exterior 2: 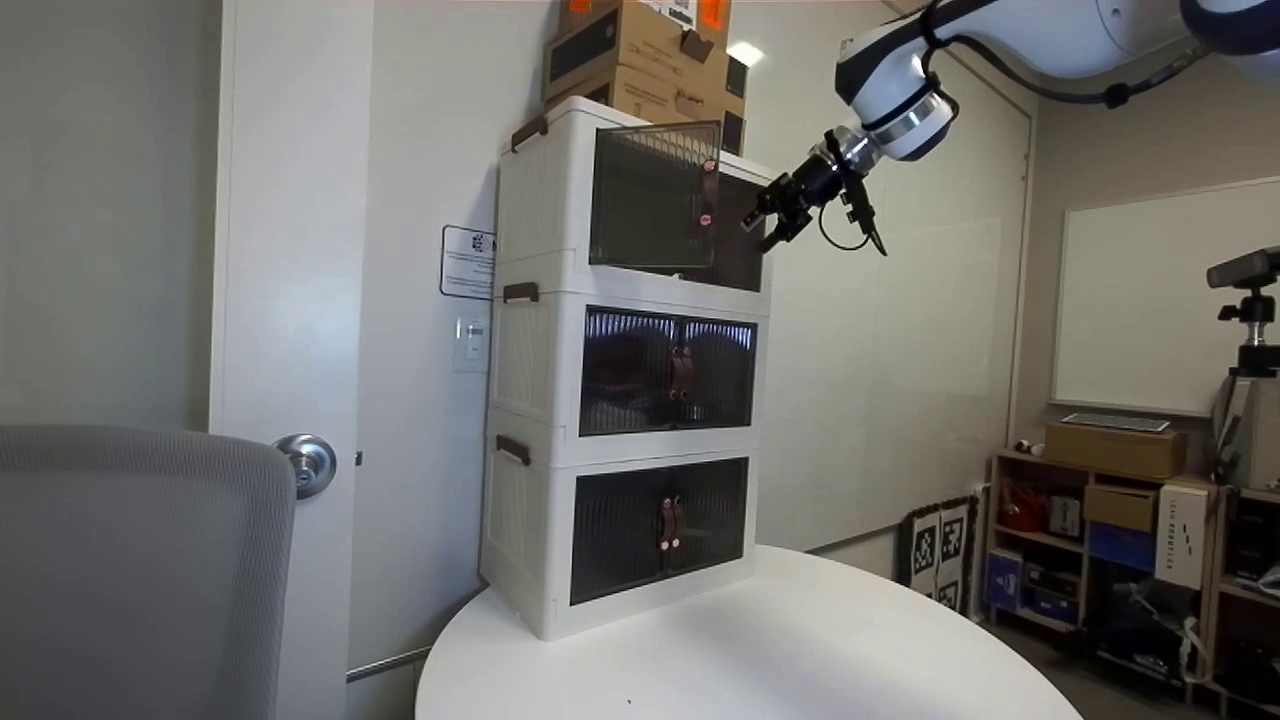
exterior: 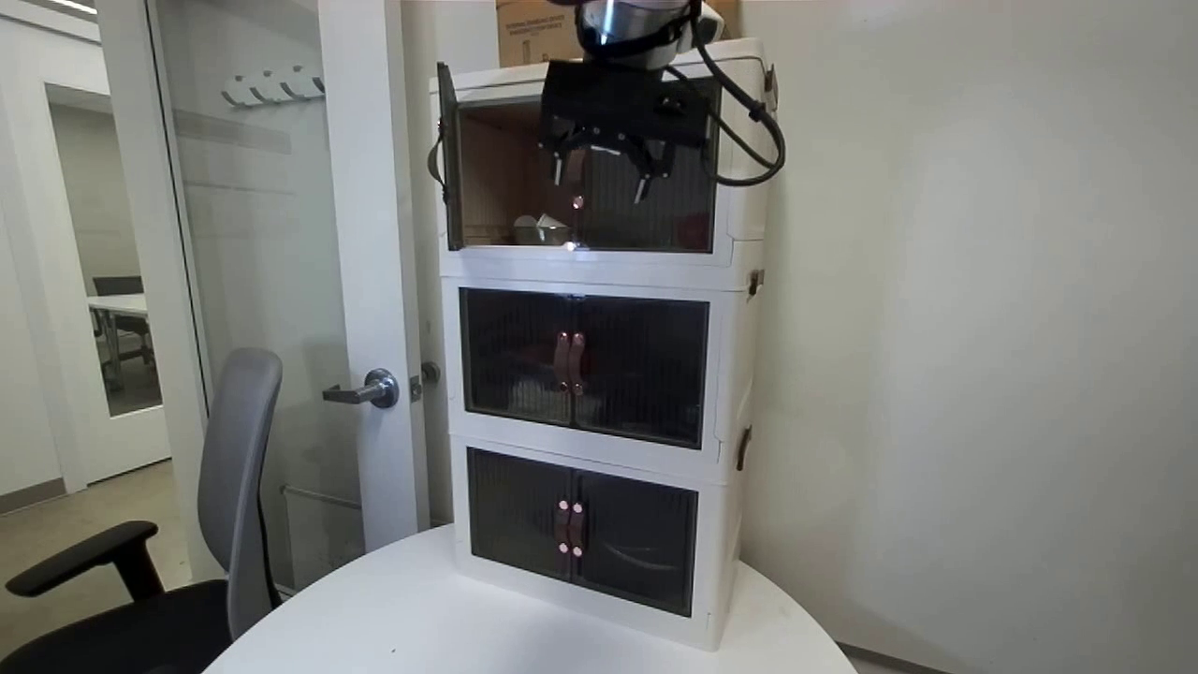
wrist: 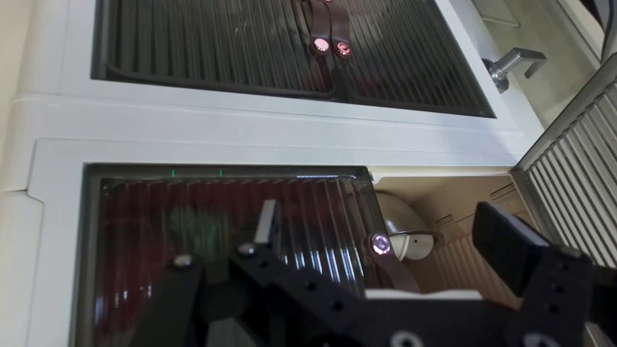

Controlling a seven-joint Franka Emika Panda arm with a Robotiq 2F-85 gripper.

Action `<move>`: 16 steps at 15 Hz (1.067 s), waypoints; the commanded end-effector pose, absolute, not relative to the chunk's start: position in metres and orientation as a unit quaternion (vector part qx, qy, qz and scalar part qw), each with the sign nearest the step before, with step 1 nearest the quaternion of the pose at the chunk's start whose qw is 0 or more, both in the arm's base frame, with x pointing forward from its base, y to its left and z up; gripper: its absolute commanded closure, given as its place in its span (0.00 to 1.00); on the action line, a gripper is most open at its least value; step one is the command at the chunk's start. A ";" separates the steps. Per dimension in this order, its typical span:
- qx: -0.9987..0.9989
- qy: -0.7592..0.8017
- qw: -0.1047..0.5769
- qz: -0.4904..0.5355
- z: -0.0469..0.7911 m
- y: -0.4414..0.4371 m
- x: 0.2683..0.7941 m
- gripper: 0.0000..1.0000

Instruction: Open the doors of the topmost shelf

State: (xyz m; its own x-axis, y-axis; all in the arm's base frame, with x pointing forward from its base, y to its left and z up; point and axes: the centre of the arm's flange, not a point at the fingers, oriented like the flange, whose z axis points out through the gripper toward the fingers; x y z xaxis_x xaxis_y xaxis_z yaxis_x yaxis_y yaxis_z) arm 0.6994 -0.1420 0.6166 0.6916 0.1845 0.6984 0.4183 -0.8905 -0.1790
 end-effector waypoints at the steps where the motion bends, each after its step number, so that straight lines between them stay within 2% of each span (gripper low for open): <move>1: -0.904 -0.171 0.167 -0.355 0.613 -0.140 0.702 0.00; 16: -0.901 -0.176 0.167 -0.359 0.616 -0.138 0.703 0.00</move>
State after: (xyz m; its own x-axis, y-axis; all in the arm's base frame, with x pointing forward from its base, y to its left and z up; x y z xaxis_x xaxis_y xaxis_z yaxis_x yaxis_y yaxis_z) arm 0.7030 -0.1376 0.6160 0.6805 0.1973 0.7057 0.4368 -0.8825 -0.1744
